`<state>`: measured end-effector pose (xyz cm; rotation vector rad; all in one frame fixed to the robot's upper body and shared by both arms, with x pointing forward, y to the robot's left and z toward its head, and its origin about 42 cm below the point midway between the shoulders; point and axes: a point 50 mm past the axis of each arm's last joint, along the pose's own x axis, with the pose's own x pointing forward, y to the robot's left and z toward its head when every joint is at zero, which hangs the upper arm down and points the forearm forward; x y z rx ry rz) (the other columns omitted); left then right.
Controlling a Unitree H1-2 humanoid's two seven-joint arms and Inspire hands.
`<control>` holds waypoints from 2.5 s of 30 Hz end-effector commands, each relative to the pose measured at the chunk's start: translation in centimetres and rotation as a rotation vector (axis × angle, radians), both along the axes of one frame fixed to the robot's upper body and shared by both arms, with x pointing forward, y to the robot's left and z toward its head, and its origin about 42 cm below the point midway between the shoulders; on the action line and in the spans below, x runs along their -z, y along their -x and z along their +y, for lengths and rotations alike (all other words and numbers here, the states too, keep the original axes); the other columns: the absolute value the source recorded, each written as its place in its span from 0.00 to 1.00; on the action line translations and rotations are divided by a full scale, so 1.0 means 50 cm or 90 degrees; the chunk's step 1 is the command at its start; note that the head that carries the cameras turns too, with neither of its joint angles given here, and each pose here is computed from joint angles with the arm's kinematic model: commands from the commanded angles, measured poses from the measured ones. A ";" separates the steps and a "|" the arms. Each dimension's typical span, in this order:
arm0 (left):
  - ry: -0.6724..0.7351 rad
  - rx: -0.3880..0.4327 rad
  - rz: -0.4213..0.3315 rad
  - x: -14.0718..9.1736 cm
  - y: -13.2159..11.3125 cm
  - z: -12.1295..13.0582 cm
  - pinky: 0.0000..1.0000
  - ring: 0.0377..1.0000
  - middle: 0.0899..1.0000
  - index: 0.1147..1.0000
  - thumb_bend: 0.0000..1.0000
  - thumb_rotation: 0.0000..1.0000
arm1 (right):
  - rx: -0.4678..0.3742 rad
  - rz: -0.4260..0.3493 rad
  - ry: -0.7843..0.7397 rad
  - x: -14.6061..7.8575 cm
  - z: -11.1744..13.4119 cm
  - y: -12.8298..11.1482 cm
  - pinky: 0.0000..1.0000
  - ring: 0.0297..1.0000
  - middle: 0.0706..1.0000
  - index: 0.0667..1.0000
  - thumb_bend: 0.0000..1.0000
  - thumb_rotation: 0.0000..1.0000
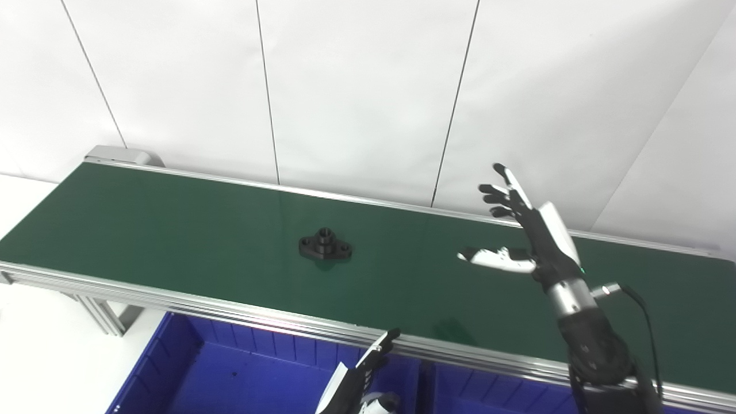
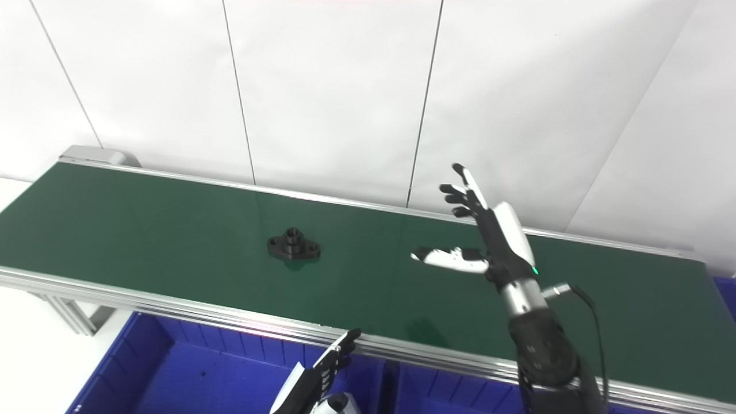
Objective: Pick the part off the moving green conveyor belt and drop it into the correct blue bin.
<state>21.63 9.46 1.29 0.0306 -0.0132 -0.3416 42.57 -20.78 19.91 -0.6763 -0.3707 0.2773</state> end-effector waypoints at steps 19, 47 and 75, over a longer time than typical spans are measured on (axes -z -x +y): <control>0.033 0.010 -0.055 -0.048 -0.006 -0.029 0.97 1.00 0.98 0.93 0.95 0.88 | 0.018 -0.021 0.108 -0.061 0.165 -0.093 0.61 0.74 0.76 0.94 1.00 0.44; 0.037 0.012 -0.062 -0.068 0.003 -0.052 0.94 0.99 0.98 0.92 0.94 0.87 | 0.032 0.028 0.344 0.040 0.212 -0.159 0.89 0.82 0.80 0.91 1.00 0.60; 0.040 0.011 -0.060 -0.080 0.014 -0.061 0.93 0.99 0.98 0.92 0.95 0.86 | 0.026 0.061 0.400 0.080 0.196 -0.154 0.78 0.79 0.79 0.85 0.99 0.53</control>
